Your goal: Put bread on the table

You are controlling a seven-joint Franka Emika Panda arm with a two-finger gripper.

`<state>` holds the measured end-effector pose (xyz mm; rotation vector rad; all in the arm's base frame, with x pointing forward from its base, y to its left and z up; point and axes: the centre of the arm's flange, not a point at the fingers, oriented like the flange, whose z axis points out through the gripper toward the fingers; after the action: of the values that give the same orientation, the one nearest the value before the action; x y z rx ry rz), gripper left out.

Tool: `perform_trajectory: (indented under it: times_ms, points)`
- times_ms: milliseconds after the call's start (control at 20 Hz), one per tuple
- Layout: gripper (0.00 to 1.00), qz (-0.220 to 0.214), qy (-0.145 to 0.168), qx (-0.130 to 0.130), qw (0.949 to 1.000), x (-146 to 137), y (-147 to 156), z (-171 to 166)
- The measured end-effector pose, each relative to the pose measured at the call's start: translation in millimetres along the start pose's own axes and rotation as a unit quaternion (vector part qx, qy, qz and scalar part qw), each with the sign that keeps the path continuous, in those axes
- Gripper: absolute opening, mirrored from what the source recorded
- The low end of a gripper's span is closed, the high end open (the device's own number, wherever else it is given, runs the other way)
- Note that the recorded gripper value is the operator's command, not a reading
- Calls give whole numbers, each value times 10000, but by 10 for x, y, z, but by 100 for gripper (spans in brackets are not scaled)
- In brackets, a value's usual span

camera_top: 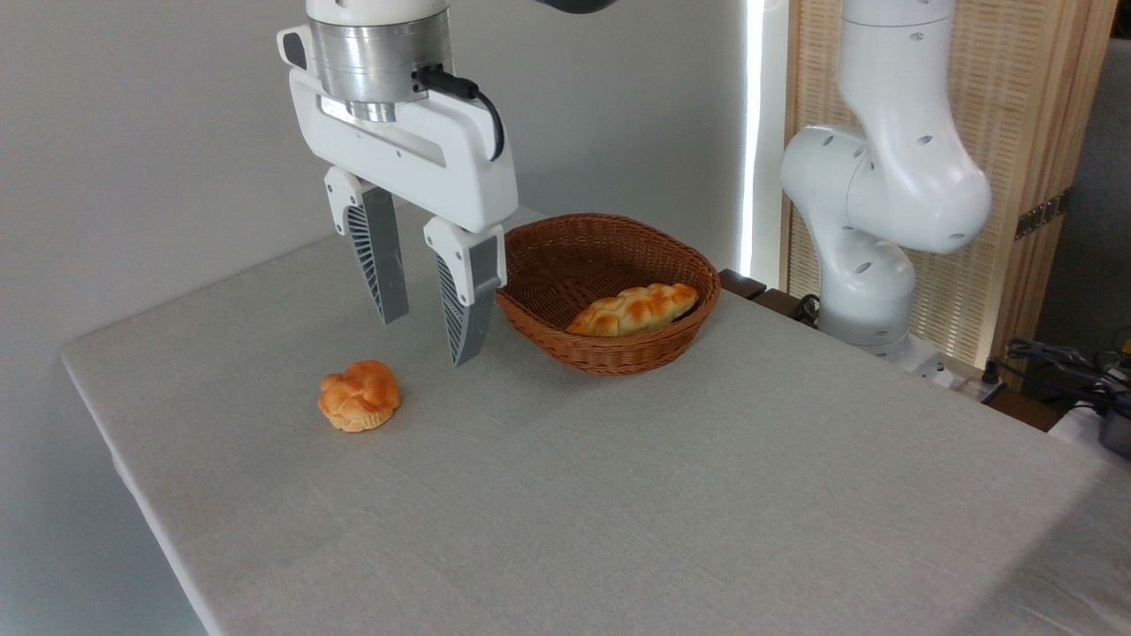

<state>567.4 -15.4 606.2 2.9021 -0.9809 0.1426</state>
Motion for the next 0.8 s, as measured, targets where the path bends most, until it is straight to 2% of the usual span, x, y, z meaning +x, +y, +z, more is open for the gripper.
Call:
perform_trajectory:
  times_ms: [400, 550, 650, 800]
  points:
    - [100, 277, -22, 5, 9996, 168, 257, 16]
    - [100, 334, -205, 198, 9990, 144, 245, 16]
    - [100, 350, -339, 210, 9986, 121, 250, 33]
    - [100, 342, -369, 211, 9985, 109, 242, 36]
